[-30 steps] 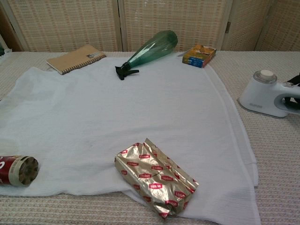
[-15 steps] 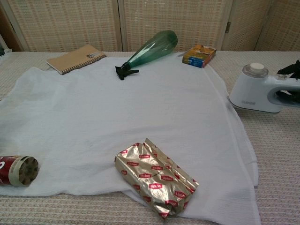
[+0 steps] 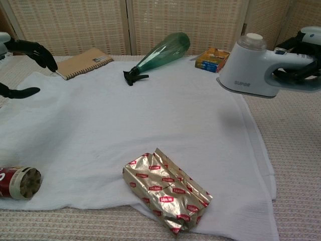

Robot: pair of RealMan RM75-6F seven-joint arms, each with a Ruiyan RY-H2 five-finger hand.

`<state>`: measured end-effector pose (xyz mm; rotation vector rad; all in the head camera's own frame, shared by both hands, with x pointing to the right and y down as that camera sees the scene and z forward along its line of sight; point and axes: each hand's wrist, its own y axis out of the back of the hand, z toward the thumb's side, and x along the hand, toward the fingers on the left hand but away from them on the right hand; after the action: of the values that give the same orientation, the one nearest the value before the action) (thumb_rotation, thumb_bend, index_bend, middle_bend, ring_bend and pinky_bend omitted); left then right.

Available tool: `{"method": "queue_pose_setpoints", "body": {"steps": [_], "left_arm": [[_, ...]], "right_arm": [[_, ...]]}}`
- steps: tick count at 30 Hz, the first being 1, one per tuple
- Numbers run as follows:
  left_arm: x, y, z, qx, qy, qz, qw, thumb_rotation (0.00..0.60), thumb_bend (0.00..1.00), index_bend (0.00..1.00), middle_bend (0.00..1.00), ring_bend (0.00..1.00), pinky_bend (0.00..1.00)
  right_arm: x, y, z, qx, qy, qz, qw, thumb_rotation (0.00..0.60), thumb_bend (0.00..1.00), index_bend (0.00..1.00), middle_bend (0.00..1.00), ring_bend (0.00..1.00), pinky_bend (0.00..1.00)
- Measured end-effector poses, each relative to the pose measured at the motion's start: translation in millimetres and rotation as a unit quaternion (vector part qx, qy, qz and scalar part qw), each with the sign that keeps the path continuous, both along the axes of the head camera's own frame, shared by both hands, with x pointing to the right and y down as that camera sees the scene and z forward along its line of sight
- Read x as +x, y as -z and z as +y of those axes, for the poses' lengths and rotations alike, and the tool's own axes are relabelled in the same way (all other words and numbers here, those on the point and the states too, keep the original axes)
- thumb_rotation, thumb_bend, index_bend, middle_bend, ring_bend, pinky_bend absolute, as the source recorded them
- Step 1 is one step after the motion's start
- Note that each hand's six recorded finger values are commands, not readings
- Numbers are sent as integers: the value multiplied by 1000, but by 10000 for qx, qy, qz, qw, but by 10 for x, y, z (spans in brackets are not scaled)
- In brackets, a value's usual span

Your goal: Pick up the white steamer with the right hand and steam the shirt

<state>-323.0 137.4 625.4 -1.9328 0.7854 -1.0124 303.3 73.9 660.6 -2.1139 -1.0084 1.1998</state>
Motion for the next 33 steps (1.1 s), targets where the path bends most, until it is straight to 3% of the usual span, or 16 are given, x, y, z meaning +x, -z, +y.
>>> {"method": "queue_pose_setpoints", "body": {"steps": [2,6,11,19,26,33], "left_arm": [[116,-107,-17,-347,-141,-44,9993,590,387,256,230,154,105],[328,-330,-56,-1052,-299,-162,9939,443,412,228,175,91,32],[521,-632,-101,-1807,-267,-382,9824,437,415,221,148,50,11],[581,-918,-19,-2073,-261,-815,9745,429,411,215,138,32,3],[630,-1065,109,-2626,-166,-839,9611,433,409,147,107,4,0],[680,-1112,142,-2716,-189,-909,9579,431,406,133,102,2,0]], "right_arm": [[-117,15,-41,-18,94,-22,10000,600,669,828,886,804,875],[-272,-20,-75,-75,214,41,9997,600,682,828,886,803,875],[-514,-116,-68,-188,339,41,9992,600,696,828,886,803,875],[-805,-330,-35,-385,439,24,9983,600,706,822,887,803,875],[-1112,-500,18,-441,638,0,9970,600,709,822,886,803,875],[-1428,-657,129,-394,1001,86,9942,600,709,823,886,804,875]]}}
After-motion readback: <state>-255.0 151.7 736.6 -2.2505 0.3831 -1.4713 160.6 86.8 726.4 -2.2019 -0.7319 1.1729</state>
